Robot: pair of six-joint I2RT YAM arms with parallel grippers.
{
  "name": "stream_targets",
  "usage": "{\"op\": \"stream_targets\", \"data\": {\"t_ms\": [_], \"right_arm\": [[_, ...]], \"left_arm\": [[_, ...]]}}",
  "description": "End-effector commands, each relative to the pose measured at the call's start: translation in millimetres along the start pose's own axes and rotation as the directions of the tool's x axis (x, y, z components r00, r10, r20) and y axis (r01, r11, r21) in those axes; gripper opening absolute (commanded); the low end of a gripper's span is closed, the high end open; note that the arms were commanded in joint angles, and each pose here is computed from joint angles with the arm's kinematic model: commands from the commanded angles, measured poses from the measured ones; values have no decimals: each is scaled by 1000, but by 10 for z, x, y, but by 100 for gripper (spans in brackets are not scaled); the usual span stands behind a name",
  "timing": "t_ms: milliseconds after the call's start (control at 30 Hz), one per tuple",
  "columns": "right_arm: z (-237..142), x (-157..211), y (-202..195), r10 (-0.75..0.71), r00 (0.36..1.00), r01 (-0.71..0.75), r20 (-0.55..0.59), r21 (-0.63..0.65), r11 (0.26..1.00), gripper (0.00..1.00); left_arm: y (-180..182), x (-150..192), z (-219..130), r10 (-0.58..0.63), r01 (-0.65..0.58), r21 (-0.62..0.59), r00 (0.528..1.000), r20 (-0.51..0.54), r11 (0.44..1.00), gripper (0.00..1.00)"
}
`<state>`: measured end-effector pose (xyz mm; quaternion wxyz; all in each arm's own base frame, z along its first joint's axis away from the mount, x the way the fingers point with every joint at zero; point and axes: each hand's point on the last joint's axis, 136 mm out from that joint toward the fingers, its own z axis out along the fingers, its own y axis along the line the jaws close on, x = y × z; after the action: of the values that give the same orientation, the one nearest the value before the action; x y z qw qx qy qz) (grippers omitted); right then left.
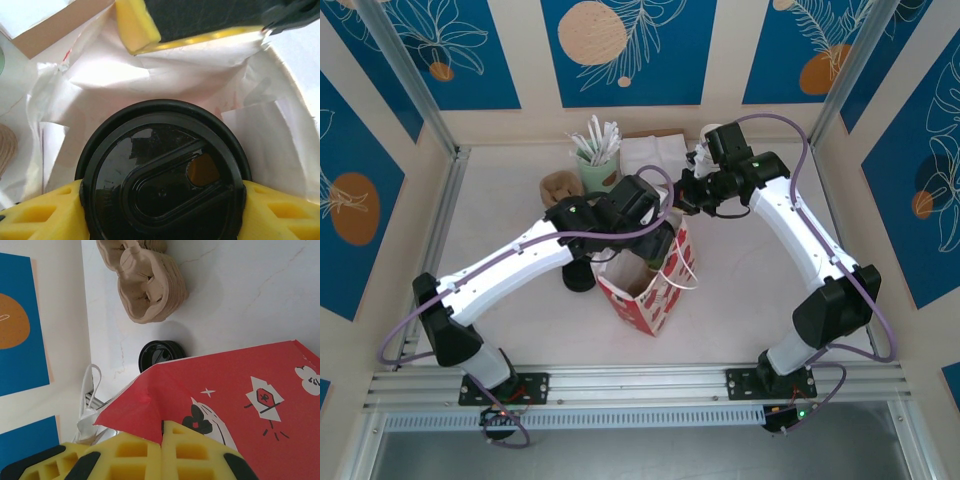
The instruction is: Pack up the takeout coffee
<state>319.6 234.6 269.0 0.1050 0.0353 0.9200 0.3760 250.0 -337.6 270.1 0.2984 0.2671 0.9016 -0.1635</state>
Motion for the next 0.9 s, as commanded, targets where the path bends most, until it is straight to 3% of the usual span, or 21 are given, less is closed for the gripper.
{"op": "stream_targets", "data": {"t_ms": [0, 367, 633, 733, 867], "right_arm": [[-131, 129, 173, -58, 998, 57, -8, -71, 996, 0], [-264, 317, 273, -302, 952, 304, 38, -164, 938, 0], [-339, 436, 275, -511, 843, 536, 169, -182, 824, 0], [-335, 457, 263, -564, 805, 592, 185, -179, 786, 0], [-321, 427, 236, -573, 803, 596, 166, -219, 772, 0]], "left_arm": [[23, 51, 66, -7, 7, -26, 1000, -6, 1000, 65], [83, 20, 121, 15, -14, -50, 1000, 11, 999, 64], [-54, -4, 136, 57, -57, -14, 997, 57, 998, 65], [-99, 32, 150, 69, -68, -6, 996, 60, 998, 65], [-162, 34, 145, 100, -100, -3, 992, 75, 995, 65]]}}
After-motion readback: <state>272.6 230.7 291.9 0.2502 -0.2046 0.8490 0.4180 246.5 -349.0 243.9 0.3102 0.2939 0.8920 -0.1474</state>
